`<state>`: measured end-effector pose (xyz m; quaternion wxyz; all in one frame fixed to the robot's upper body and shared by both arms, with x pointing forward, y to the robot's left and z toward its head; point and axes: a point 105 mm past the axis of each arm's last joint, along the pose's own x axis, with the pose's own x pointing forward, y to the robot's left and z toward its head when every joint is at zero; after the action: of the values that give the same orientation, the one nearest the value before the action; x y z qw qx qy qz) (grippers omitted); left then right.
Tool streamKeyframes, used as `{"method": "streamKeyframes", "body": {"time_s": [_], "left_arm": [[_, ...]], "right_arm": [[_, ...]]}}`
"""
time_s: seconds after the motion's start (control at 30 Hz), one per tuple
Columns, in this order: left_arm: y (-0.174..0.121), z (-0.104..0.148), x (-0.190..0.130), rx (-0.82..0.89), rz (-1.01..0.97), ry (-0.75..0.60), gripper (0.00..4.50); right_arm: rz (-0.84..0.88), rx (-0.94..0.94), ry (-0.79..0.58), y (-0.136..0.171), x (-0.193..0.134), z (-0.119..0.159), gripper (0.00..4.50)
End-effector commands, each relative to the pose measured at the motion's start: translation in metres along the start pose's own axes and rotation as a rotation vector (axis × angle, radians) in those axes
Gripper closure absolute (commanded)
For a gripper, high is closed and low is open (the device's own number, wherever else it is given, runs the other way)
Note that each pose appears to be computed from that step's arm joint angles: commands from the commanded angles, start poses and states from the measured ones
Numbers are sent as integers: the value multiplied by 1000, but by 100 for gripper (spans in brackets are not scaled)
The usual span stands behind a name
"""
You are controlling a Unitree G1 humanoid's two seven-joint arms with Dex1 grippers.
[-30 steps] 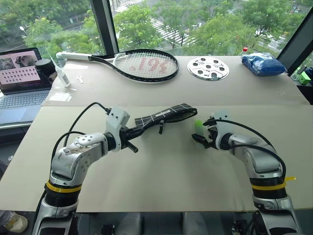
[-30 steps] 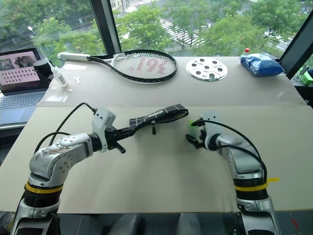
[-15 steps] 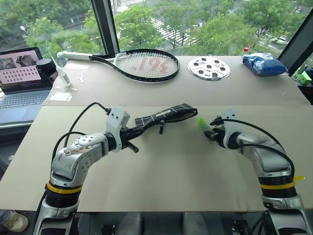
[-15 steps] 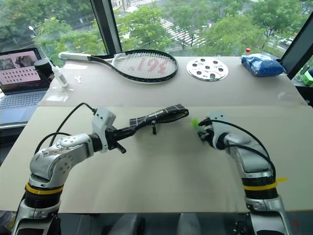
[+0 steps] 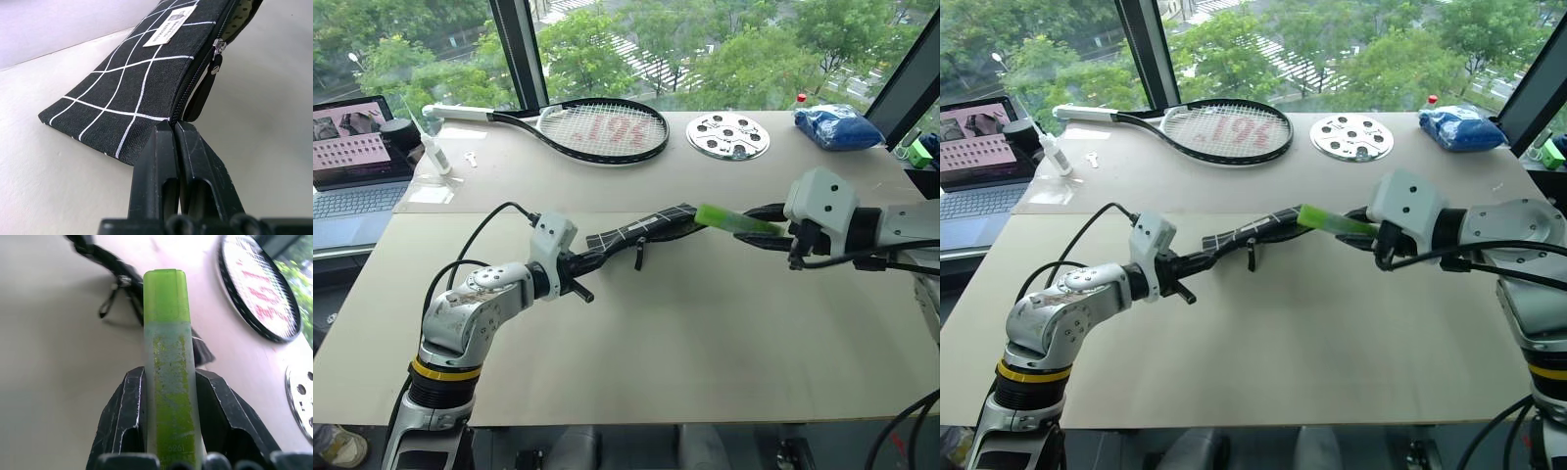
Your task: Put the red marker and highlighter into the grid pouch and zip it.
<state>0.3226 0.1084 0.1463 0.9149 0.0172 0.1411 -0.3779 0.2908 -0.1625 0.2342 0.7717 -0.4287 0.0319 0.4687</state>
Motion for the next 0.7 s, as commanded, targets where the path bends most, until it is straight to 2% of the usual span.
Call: {"method": "streamKeyframes", "body": {"time_s": [0.03, 0.27, 0.7], "left_arm": [[-4, 12, 0, 37, -11, -45, 450], [-6, 14, -1, 49, -12, -46, 450], [-11, 12, 1, 71, -40, -29, 450]], "right_arm": [[26, -101, 4, 4, 7, 8, 346], [-14, -170, 74, -7, 26, -9, 346], [-19, -242, 165, -16, 42, -23, 346]]}}
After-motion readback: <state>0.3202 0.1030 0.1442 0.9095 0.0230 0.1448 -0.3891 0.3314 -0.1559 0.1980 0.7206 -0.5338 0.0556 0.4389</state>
